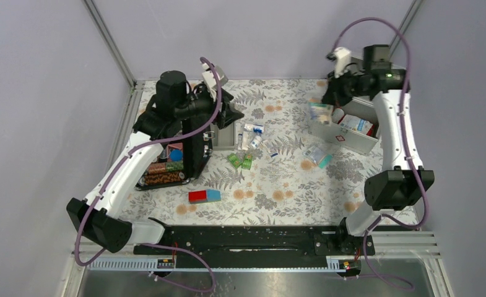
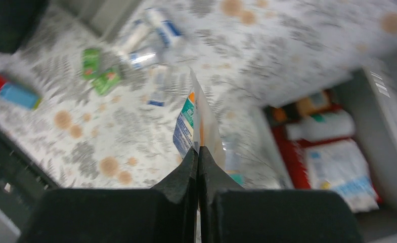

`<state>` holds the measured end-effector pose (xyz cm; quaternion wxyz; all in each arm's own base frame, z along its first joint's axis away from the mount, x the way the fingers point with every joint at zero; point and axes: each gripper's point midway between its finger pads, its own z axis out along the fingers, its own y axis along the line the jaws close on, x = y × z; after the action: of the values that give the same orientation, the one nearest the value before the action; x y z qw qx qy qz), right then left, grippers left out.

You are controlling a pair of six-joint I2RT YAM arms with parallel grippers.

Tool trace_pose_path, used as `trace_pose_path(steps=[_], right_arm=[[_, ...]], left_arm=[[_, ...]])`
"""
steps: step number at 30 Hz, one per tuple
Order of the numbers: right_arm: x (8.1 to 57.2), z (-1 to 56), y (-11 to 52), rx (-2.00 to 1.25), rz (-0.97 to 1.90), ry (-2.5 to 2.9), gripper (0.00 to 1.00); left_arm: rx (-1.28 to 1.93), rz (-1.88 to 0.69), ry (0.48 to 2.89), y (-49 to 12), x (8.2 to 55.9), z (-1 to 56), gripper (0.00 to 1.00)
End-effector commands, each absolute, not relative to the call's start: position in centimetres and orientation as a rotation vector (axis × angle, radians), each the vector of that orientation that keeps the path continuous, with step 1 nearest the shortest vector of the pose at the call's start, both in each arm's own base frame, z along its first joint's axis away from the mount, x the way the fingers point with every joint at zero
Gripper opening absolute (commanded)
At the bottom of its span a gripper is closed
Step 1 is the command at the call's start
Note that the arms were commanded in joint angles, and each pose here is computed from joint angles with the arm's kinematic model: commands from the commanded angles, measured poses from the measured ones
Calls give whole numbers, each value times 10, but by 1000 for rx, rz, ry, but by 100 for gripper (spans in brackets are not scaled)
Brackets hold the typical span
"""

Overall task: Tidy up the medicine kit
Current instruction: Place the medical item at the medicine box.

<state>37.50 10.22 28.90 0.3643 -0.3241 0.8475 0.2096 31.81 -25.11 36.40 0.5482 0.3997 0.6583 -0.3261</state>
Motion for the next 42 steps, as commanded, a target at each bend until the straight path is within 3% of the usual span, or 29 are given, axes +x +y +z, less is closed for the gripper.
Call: trace_pose_path(steps=[1, 14, 29, 34, 42], right_arm=[[416, 311, 29, -553, 359, 2170, 0], [491, 245, -81, -310, 134, 2308, 0], [456, 129, -73, -189, 299, 2610, 1], [472, 117, -102, -121, 107, 2632, 34], [482, 165, -109, -34, 32, 2519, 49]], left_arm=[[969, -756, 1487, -258, 309, 377, 70], [970, -708, 1515, -255, 319, 370, 70], [954, -625, 1551, -240, 330, 360, 70], [956, -631, 1556, -241, 331, 359, 70], [956, -629, 1561, -241, 332, 357, 70]])
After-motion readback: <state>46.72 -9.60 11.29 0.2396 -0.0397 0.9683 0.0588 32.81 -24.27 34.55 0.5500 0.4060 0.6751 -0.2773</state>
